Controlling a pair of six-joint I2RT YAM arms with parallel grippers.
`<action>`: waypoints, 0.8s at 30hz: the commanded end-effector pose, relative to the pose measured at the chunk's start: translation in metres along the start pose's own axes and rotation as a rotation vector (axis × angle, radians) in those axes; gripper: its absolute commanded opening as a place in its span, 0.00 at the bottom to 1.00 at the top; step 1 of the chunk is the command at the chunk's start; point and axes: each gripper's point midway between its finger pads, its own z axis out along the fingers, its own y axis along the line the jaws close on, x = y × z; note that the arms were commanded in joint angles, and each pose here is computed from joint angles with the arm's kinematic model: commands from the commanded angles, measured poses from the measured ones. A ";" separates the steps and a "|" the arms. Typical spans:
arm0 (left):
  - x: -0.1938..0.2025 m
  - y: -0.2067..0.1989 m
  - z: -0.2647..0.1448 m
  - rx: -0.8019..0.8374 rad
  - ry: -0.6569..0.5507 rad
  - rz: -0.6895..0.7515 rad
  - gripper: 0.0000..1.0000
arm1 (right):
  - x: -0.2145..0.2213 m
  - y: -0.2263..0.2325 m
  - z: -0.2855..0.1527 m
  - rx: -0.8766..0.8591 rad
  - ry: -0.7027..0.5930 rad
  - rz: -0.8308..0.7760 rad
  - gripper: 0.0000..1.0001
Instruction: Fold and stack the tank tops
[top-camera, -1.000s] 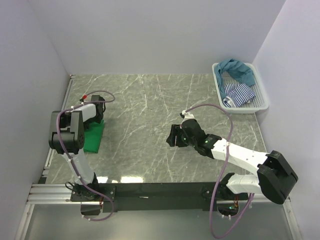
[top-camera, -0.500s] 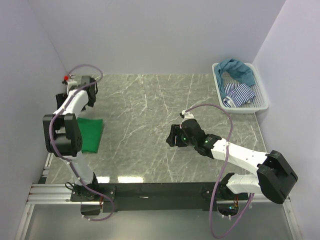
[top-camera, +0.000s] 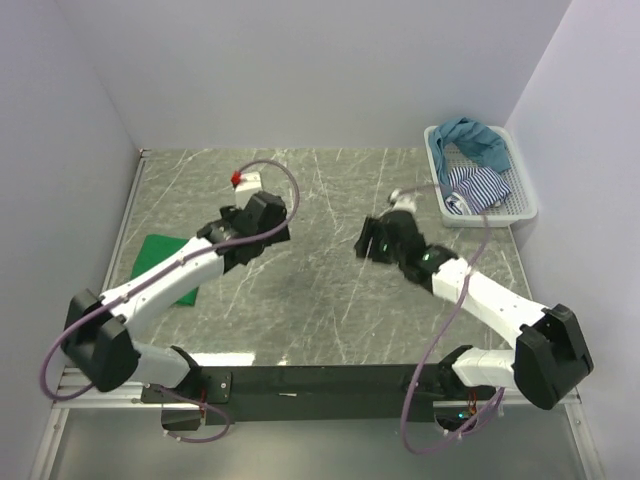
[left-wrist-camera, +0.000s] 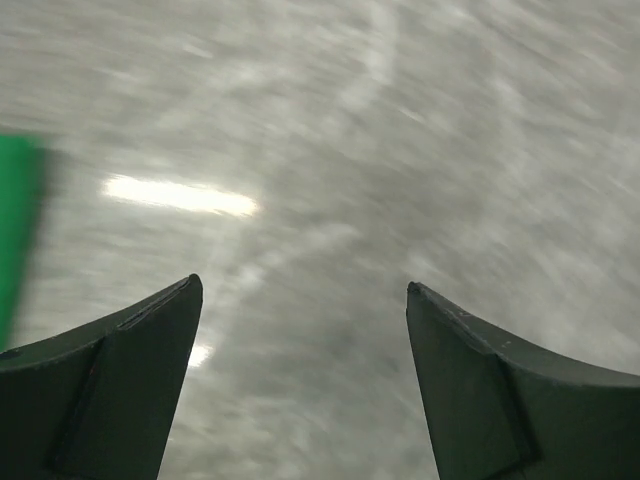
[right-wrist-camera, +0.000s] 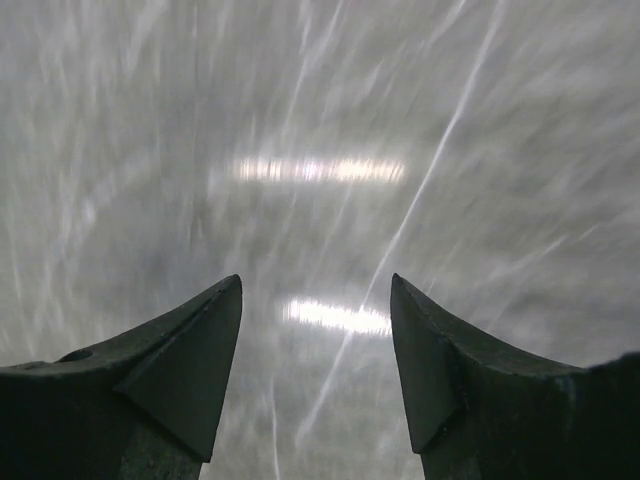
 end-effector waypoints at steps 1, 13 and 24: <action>0.009 -0.068 -0.032 0.374 0.034 -0.062 0.88 | -0.105 -0.018 -0.012 0.128 -0.215 0.046 0.68; 0.018 -0.107 -0.103 0.720 0.080 0.106 0.91 | -0.330 -0.178 0.042 0.416 -0.538 0.285 0.73; 0.025 -0.094 -0.109 0.726 0.119 0.138 0.91 | -0.402 -0.229 0.144 0.351 -0.611 0.339 0.75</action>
